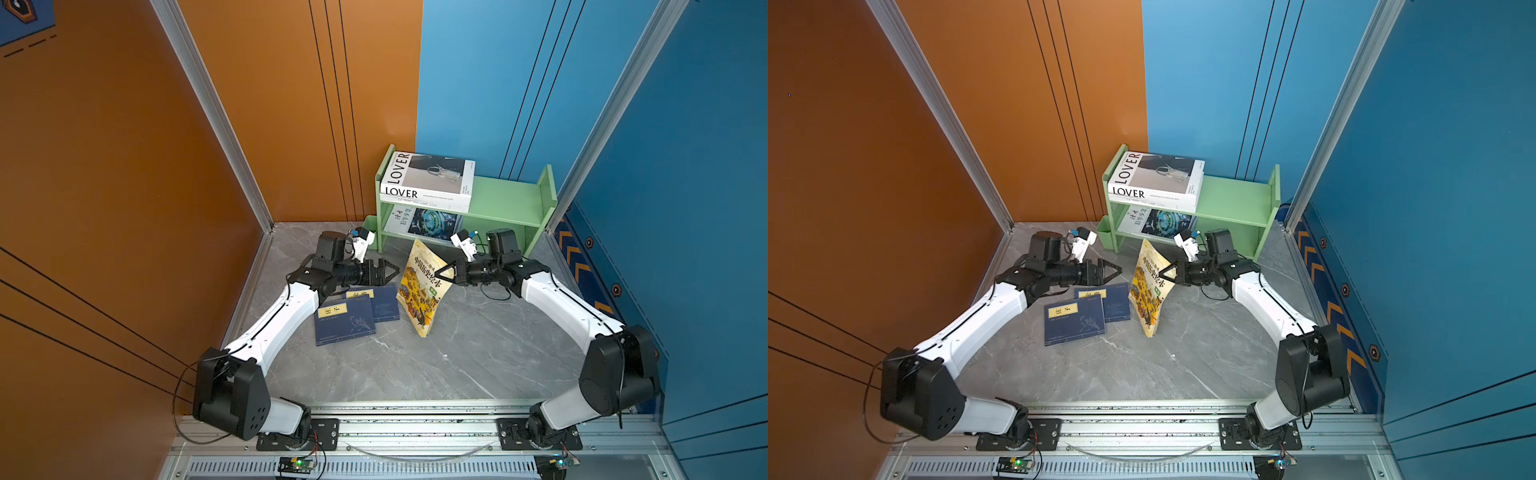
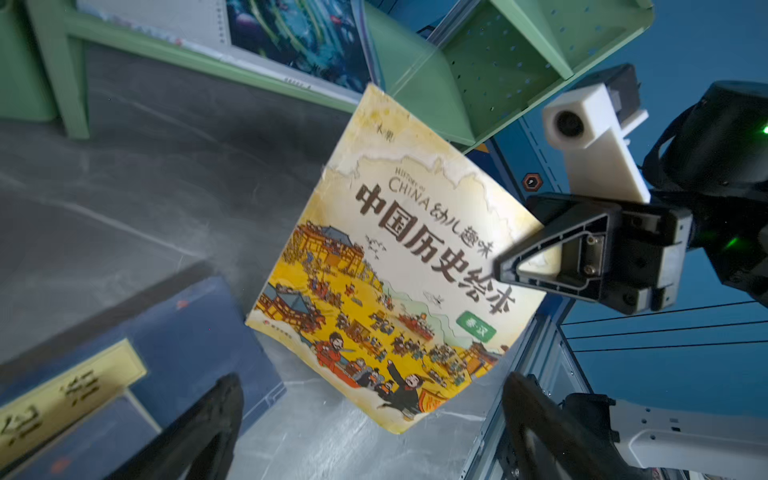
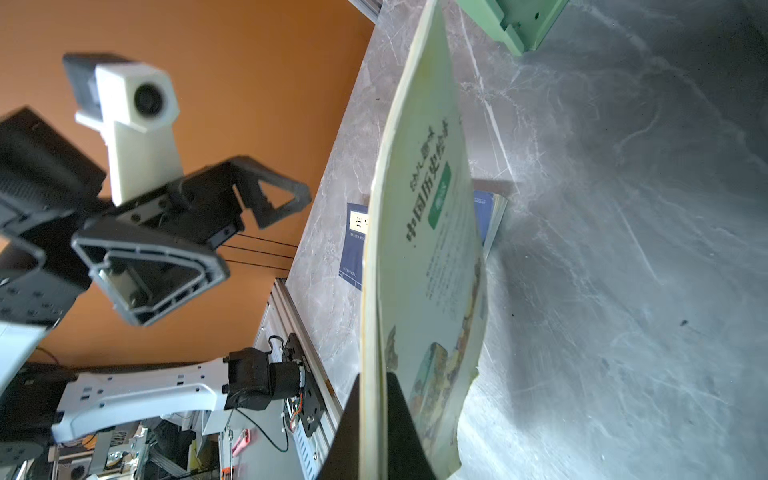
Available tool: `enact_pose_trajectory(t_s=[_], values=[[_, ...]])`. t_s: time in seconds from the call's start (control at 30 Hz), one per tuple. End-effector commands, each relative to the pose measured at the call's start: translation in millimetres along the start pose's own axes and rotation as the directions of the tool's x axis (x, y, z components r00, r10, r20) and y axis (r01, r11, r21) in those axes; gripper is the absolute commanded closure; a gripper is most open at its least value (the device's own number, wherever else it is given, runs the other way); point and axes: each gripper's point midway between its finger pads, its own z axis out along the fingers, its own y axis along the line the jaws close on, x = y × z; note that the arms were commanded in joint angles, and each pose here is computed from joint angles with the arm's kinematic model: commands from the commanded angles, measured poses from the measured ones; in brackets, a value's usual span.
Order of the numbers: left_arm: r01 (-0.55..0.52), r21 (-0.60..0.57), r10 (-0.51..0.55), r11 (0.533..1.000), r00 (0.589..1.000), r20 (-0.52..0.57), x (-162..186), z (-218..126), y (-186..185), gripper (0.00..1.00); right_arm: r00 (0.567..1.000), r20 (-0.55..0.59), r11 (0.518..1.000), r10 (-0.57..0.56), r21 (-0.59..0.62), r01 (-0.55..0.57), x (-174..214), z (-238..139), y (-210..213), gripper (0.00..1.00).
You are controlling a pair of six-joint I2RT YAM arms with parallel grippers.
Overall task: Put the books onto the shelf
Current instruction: 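Grasp the yellow picture book's edges with both grippers and lift it, then carry the upright yellow book toward the shelf with both grippers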
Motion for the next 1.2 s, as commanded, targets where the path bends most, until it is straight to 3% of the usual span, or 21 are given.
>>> enact_pose_trajectory(t_s=[0.0,0.2,0.37,0.5,0.7,1.0,1.17], values=[[-0.097,0.144,0.099,0.985,0.995,-0.008,-16.7,17.7,-21.6,0.05,0.995,-0.014,0.989,-0.100,-0.112,0.097,6.5,-24.0,40.4,0.90],[-0.123,0.240,0.138,0.963,0.989,-0.050,-18.5,57.4,-35.4,0.05,0.995,0.006,0.982,-0.098,-0.159,0.097,6.7,-40.0,58.1,0.91],[-0.104,0.377,0.129,0.921,0.991,-0.042,-18.1,60.9,-54.2,0.13,0.995,0.030,0.980,-0.095,-0.173,0.099,3.4,-52.4,66.6,0.91],[-0.111,0.466,0.144,0.878,0.989,-0.036,-16.8,48.2,-74.2,0.25,0.995,0.064,0.986,-0.075,-0.142,0.083,-2.7,-61.3,58.9,0.91],[-0.115,0.519,0.162,0.847,0.986,-0.047,-8.8,30.9,-94.1,0.51,0.991,0.127,0.994,-0.038,-0.101,0.051,-19.3,-65.6,44.0,0.91],[-0.140,0.440,0.180,0.887,0.982,-0.050,4.1,20.9,-101.0,0.90,0.968,0.246,0.989,-0.055,-0.117,0.086,-52.4,-60.7,47.6,0.92],[-0.131,0.415,0.154,0.900,0.988,-0.023,6.8,21.4,-106.2,1.00,0.967,0.255,0.992,-0.015,-0.115,0.046,-61.1,-49.7,37.4,0.90]])
